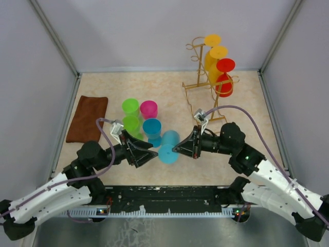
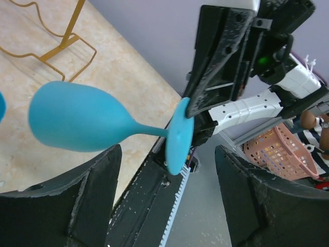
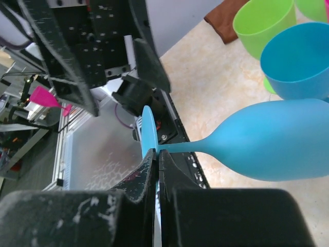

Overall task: Take the wine glass off the wine glass rack
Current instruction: Place the wine glass at the center of the board.

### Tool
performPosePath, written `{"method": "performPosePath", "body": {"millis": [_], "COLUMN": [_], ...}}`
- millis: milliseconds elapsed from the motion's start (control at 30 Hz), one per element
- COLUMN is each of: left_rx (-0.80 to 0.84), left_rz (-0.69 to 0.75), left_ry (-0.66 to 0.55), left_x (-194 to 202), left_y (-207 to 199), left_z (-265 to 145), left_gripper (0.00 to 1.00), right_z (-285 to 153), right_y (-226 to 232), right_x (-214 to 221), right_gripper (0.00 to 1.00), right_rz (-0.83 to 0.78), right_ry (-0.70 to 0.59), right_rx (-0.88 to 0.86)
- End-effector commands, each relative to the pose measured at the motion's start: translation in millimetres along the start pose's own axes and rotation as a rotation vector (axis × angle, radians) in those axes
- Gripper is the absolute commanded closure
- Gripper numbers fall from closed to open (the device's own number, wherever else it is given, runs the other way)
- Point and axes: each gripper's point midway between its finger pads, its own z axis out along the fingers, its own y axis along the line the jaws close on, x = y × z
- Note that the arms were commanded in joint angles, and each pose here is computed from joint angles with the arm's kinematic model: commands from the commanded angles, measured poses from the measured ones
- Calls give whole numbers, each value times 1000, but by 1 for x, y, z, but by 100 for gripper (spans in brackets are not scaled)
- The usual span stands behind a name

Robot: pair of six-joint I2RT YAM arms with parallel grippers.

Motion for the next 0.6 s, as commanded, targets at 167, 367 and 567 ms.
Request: {"method": "performPosePath", "body": {"millis": [167,367,567], "left_rx": [156,152,164], "left_rz": [-4,-4,-6], "left_ry": [-17,12,29], "left_x": [-4,3,6], "left_y": [-26,-21,-22], "left_z": [10,21,28], "left_gripper": [39,46,47], "right_z": [11,2,-10], "right_y": [4,0,8], "right_x": [-21,-20,-23], "right_gripper": [100,100,100], "right_rz": [-34,-51,-74], "right_ry": [-119,-119,-129], "right_rx": [-55,-4,0]}}
